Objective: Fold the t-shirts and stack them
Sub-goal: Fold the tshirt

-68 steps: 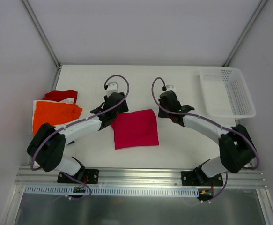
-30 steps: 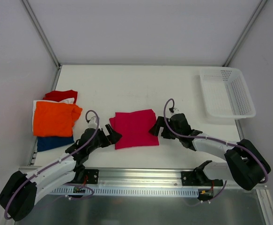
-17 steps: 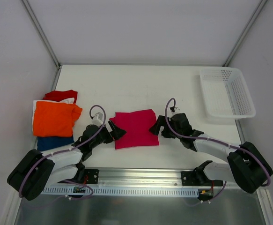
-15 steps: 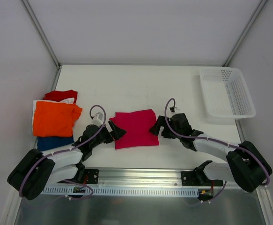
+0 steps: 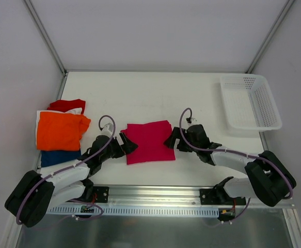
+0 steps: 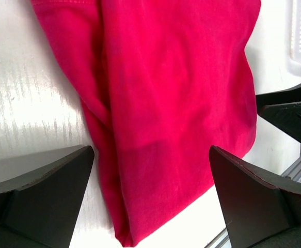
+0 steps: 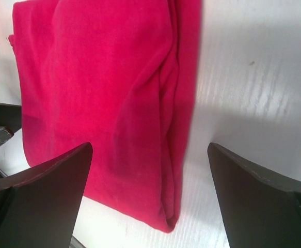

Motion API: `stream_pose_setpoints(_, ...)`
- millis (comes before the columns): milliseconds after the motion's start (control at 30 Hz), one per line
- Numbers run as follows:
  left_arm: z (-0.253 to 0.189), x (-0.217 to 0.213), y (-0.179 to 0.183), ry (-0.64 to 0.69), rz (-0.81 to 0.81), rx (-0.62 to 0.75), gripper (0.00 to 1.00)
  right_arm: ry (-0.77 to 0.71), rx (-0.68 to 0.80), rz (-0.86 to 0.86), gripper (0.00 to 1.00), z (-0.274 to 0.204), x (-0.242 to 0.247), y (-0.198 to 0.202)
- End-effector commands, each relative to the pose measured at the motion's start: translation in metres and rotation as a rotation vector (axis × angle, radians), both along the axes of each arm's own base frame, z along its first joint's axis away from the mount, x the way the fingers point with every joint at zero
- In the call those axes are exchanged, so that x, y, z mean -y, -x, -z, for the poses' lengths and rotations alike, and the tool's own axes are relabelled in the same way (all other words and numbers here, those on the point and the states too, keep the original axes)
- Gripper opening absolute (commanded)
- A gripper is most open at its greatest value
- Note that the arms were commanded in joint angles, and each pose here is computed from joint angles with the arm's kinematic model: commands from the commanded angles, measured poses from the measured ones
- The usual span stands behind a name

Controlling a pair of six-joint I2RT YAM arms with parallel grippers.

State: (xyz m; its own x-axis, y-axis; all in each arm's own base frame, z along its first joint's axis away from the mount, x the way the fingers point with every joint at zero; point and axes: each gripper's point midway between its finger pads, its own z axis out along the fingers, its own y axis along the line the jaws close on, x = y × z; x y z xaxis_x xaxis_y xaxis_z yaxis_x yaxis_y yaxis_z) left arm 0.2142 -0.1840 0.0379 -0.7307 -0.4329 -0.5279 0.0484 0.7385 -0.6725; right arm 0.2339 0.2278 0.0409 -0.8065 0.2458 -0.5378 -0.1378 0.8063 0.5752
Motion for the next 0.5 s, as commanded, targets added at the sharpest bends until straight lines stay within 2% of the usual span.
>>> stream_pose_setpoints(0,0.049,-0.025,0.025,-0.158,-0.011,-0.162,0.99,-0.006,-0.002,0.010,0.99,0.004,-0.004,-0.008)
stream_pose_setpoints(167,0.068,-0.018,0.031,-0.130,0.013,-0.220,0.99,-0.019,-0.027,0.003,1.00,0.013,-0.010,-0.008)
stream_pose_setpoints(467,0.077,-0.004,0.029,-0.083,0.047,-0.249,0.96,-0.054,-0.049,-0.019,0.99,0.017,-0.021,-0.010)
